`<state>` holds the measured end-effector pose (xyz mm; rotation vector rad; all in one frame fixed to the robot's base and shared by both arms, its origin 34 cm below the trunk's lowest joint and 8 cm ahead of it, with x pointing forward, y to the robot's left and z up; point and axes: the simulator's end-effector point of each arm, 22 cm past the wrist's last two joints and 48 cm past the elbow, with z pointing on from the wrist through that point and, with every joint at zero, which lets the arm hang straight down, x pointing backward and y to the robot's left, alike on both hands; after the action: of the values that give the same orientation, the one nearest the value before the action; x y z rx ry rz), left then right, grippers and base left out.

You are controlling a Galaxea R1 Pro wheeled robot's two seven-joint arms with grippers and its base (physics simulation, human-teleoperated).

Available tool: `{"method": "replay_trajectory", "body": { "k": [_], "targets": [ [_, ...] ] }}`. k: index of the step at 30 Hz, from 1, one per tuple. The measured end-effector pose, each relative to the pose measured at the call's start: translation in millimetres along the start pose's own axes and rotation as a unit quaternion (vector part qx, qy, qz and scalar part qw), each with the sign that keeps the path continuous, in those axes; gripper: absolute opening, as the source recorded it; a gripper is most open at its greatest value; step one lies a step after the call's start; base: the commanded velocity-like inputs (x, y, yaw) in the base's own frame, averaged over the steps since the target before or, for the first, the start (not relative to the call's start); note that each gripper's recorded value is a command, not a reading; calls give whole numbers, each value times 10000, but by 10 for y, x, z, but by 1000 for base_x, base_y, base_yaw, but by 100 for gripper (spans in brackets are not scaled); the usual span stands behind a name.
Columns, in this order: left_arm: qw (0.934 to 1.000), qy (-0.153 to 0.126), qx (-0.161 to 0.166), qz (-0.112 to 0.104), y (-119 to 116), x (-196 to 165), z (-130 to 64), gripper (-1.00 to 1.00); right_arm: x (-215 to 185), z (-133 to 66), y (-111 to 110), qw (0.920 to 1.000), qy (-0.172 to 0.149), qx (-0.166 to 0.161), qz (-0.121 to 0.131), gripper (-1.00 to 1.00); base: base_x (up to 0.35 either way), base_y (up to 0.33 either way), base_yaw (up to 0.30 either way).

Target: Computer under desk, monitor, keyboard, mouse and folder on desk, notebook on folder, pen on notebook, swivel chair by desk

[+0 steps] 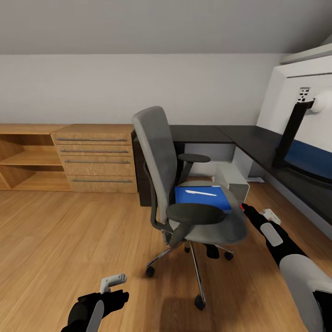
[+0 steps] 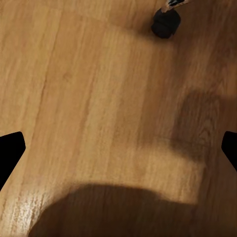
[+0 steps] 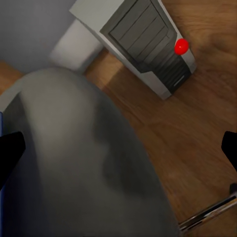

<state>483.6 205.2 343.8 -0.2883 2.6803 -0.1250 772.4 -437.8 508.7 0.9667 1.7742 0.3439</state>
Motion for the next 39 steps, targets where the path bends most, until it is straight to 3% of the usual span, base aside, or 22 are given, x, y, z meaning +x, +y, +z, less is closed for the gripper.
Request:
{"method": "replay_trajectory", "body": {
  "k": [19,34,39],
  "targets": [
    [10000,82,0,-6,3,53,47,100,51,50,-70,10000,28,63,-55,100,0,0,126],
    [9999,134,-22,1,14,89,77,100,47,75,-57,10000,13,35,-47,100,0,0,32],
    [9999,141,-24,0,15,92,80,100,-25,74,-244,9998,1,183,-77,100,0,0,6]
  ]
}}
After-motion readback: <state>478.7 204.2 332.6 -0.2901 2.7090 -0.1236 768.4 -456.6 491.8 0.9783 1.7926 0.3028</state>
